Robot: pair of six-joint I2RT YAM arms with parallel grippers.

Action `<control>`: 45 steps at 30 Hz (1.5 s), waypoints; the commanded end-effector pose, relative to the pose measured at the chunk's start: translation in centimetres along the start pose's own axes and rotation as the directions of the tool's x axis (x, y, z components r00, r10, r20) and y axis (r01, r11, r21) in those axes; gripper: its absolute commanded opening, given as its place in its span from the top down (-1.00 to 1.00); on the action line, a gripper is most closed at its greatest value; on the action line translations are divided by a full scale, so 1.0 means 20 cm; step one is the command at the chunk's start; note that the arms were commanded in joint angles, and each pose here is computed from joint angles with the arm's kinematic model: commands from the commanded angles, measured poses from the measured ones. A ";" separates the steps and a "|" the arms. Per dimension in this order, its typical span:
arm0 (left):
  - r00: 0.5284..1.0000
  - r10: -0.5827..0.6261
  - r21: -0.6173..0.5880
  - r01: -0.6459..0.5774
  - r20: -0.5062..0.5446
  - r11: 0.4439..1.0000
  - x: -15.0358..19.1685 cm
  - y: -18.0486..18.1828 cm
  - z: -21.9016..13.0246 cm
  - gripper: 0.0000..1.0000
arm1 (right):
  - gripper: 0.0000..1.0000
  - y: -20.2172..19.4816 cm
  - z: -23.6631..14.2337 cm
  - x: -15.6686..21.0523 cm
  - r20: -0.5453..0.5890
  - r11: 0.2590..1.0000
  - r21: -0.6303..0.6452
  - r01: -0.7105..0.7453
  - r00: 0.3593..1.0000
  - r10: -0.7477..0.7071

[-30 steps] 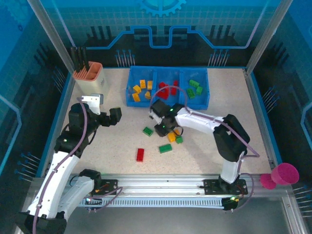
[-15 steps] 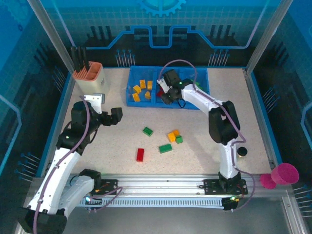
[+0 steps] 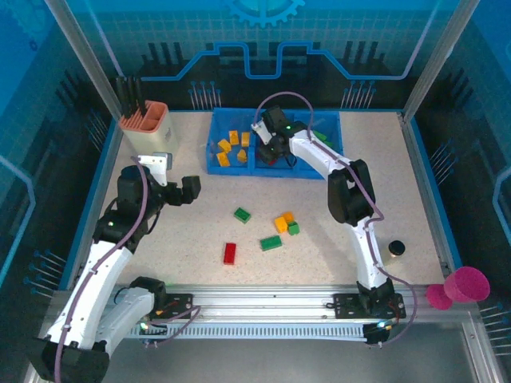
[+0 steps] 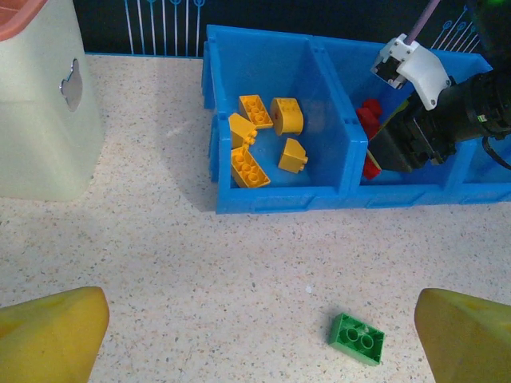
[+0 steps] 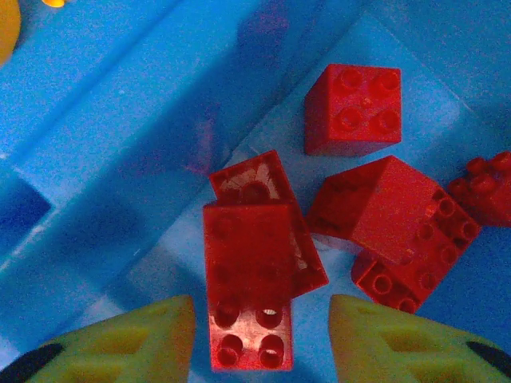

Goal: Sort the legos into containers by color

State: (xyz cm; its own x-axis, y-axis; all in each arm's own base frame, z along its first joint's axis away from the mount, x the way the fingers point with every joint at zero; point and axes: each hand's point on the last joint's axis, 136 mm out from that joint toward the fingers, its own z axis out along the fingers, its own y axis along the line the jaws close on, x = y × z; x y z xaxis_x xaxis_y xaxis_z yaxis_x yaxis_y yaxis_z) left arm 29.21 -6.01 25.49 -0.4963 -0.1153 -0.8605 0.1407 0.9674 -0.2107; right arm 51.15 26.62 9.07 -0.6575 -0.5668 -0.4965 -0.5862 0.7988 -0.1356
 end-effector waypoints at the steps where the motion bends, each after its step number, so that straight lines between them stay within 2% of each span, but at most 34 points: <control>1: 1.000 0.006 -0.015 -0.006 0.017 1.000 -0.03 0.02 -0.01 -0.99 | -0.08 -0.02 -0.07 -0.02 0.017 1.000 -0.020 -0.003 1.000 0.004; 3: 1.000 0.006 -0.013 -0.006 0.018 1.000 -0.03 0.02 -0.01 -0.99 | -0.16 -0.01 -0.10 -0.02 0.023 1.000 -0.030 -0.006 1.000 0.007; 7: 1.000 0.005 -0.005 -0.005 0.027 1.000 -0.04 0.01 -0.02 -0.99 | -0.16 0.00 -0.18 -0.03 0.034 0.999 -0.033 -0.002 0.999 0.003; 13: 0.999 0.005 -0.009 -0.005 0.040 1.000 -0.05 0.01 -0.04 -0.99 | -0.25 0.12 -0.39 0.02 0.069 0.996 -0.092 0.003 0.998 0.004; 18: 0.999 0.001 -0.001 -0.001 0.041 1.000 -0.05 0.00 -0.05 -0.99 | -0.26 0.35 -0.53 0.15 0.064 0.985 -0.173 0.021 0.998 -0.010; 25: 0.998 -0.001 0.002 0.000 0.058 1.000 -0.06 0.00 -0.07 -0.99 | -0.28 0.76 -0.51 0.34 -0.010 0.972 -0.233 0.013 1.000 -0.016; 28: 0.998 0.000 0.002 0.000 0.059 1.000 -0.06 0.00 -0.07 -0.99 | -0.28 0.94 -0.50 0.41 -0.081 0.966 -0.252 -0.053 0.996 0.034; 32: 0.998 -0.001 0.000 0.001 0.061 1.000 -0.07 0.00 -0.07 -0.99 | -0.34 1.13 -0.52 0.50 -0.159 0.949 -0.195 -0.247 0.963 0.218; 38: 0.997 -0.008 0.020 0.007 0.074 1.000 -0.07 -0.02 -0.08 -0.98 | -0.33 1.24 -0.52 0.64 -0.254 0.854 -0.073 -0.514 0.838 0.483; 41: 0.997 -0.013 0.032 0.010 0.080 0.999 -0.07 -0.03 -0.09 -0.99 | -0.37 1.32 -0.52 0.68 -0.276 0.826 -0.046 -0.561 0.802 0.530; 45: 0.996 -0.022 0.050 0.017 0.090 0.999 -0.08 -0.04 -0.10 -0.99 | -0.38 1.41 -0.51 0.73 -0.312 0.822 -0.018 -0.569 0.785 0.536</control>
State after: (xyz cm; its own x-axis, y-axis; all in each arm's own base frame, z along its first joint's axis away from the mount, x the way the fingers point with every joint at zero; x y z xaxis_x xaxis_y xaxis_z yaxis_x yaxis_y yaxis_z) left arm 28.26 -6.01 27.21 -0.4446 -0.1308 -0.8861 0.1578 0.9624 -0.2212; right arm 21.52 38.85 7.91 -0.9546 -0.1656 -0.2477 -0.2219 0.9499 0.2202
